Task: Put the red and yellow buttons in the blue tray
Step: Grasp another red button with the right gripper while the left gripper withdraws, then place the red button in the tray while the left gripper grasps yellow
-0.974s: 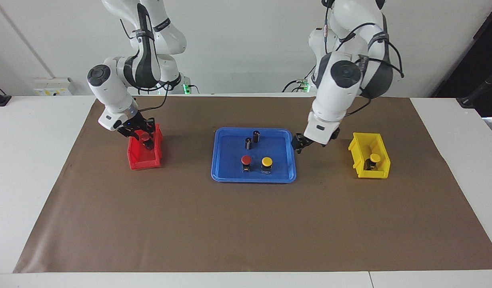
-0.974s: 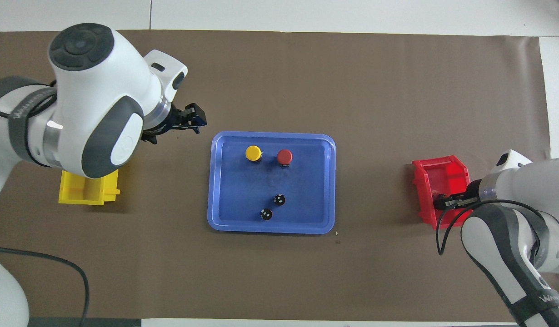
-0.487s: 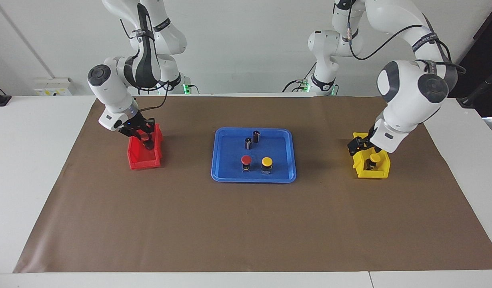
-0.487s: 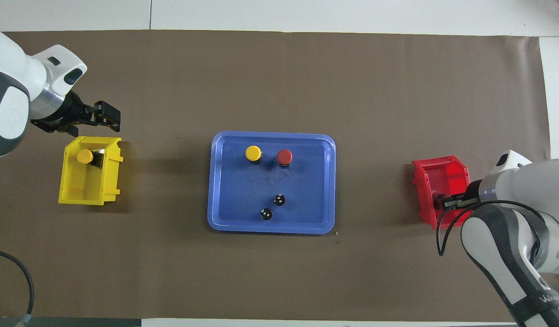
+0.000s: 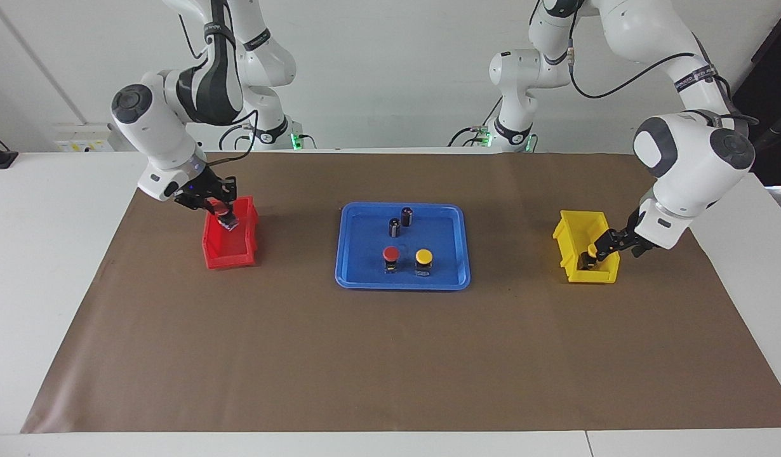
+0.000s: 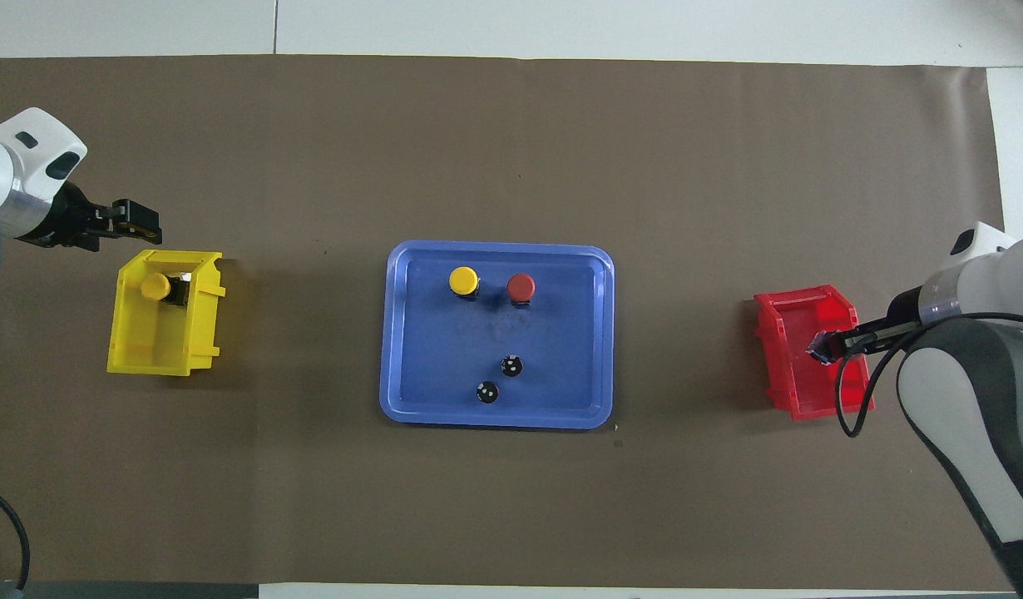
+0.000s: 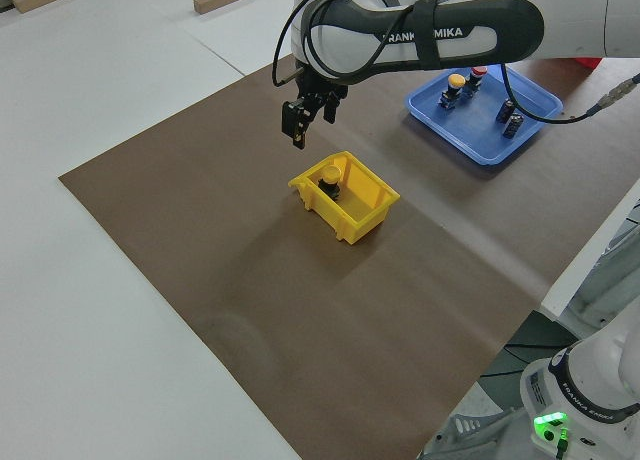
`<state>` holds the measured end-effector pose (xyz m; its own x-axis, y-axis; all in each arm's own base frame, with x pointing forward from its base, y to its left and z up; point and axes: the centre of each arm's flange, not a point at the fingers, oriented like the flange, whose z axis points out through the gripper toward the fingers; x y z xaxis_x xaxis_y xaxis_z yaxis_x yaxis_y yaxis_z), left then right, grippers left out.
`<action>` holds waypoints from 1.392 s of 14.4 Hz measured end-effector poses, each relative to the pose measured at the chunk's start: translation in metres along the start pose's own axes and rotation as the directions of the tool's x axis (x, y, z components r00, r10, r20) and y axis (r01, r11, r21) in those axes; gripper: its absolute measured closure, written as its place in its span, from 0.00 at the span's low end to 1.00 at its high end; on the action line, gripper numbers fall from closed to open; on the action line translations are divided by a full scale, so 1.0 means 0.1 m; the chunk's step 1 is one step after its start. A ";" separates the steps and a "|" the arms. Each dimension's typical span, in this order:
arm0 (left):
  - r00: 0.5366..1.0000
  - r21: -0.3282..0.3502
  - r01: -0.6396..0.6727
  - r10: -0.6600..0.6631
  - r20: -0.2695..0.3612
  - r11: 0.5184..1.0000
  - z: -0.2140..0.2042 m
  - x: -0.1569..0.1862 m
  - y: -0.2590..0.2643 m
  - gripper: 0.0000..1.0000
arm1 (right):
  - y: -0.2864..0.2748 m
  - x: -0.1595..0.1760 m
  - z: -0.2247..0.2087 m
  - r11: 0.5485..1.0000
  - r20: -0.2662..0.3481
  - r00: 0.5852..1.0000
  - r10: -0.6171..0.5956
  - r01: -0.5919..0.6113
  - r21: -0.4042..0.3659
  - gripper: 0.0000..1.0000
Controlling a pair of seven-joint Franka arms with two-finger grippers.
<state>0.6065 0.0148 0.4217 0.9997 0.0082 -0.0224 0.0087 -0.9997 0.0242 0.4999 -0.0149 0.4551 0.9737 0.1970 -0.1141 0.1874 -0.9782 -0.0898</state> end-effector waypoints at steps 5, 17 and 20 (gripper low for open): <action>1.000 -0.006 -0.003 0.003 -0.005 1.000 0.17 -0.24 0.01 0.28 | -1.27 0.61 -0.53 0.996 -0.055 0.995 0.081 -0.083 -0.021 0.59; 1.000 -0.005 0.000 0.000 -0.031 1.000 0.51 -0.46 -0.01 0.29 | -2.73 1.21 0.57 0.995 -0.107 0.990 0.095 -0.097 -0.013 0.59; 1.000 -0.005 0.001 -0.001 -0.027 1.000 0.60 -0.50 -0.01 0.32 | -2.94 1.23 0.84 0.998 -0.088 0.994 0.063 -0.065 -0.023 0.59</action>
<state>0.5552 0.0139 0.3625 0.9999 0.0098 0.0042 0.0097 -0.9995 0.0289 0.5535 0.3025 0.3843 0.9912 0.1285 -0.0318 0.1265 -0.9902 -0.0591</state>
